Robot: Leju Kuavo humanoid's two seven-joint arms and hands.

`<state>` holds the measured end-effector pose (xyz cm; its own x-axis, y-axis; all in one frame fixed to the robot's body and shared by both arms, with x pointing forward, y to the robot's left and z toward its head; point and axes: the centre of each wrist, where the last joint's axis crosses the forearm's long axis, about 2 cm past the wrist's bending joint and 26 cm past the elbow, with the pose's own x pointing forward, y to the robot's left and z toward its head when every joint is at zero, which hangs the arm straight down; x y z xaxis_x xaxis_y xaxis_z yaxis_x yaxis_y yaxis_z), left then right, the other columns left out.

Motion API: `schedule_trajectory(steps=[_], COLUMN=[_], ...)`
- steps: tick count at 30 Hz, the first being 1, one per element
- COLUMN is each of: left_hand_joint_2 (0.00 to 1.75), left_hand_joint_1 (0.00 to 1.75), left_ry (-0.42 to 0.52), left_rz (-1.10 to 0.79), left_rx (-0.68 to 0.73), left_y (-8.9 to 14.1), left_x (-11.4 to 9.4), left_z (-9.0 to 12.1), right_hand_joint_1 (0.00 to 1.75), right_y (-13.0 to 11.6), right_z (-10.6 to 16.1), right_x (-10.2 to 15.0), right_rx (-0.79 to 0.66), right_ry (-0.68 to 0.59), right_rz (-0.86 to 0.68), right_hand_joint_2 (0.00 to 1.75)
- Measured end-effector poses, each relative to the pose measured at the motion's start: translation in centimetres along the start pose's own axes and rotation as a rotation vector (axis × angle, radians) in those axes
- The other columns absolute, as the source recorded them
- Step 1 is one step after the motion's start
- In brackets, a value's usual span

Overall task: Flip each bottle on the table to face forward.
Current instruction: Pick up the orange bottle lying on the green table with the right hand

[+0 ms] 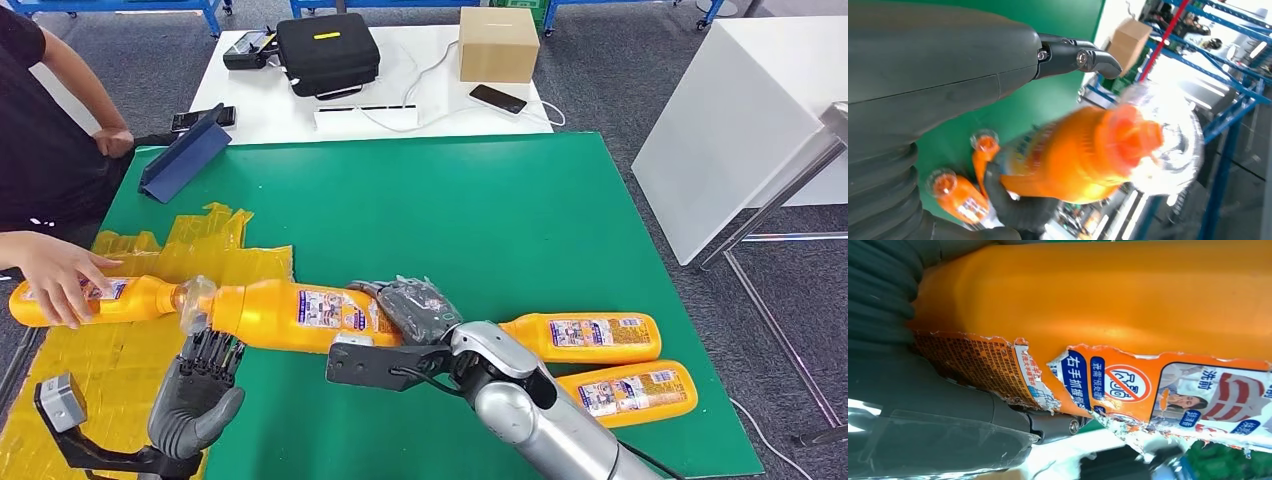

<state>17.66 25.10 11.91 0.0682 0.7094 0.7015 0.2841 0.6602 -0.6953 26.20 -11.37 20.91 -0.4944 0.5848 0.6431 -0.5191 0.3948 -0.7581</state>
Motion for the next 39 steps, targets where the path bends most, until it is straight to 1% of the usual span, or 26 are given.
schedule_trajectory(steps=[10,16,20,35,36,37,39], left_hand_joint_2=[1.75,1.75,1.75,1.75,1.75,1.75,1.75], left_hand_joint_1=[0.0,0.0,1.75,1.75,1.75,1.75,1.75], left_ry=[-0.013,0.008,0.021,0.02,0.019,0.019,0.018], left_rz=[0.149,0.215,0.244,0.227,0.22,0.211,0.19], left_rx=[-0.133,-0.174,-0.192,-0.195,-0.193,-0.191,-0.187], left_y=[-1.1,-1.3,-1.4,-1.1,-1.1,-1.1,-1.2], left_x=[-0.7,-1.2,-1.6,-1.5,-1.5,-1.5,-1.5], left_z=[-0.8,-0.8,-0.7,-0.7,-0.8,-0.8,-0.9], right_hand_joint_1=[1.75,1.75,1.75,1.75,1.59,1.16,0.28], right_y=[2.2,2.5,2.5,2.8,2.8,2.8,2.9], right_z=[-1.4,-1.9,-2.2,-2.5,-2.5,-2.5,-2.5], right_x=[1.4,2.1,2.1,1.8,1.7,1.7,1.6], right_rx=[0.25,0.319,0.341,0.354,0.35,0.345,0.334], right_ry=[-0.154,-0.197,-0.205,-0.197,-0.195,-0.193,-0.187], right_rz=[0.002,0.017,0.017,0.017,0.017,0.017,0.021], right_hand_joint_2=[1.75,1.75,1.75,1.75,1.75,1.75,0.87])
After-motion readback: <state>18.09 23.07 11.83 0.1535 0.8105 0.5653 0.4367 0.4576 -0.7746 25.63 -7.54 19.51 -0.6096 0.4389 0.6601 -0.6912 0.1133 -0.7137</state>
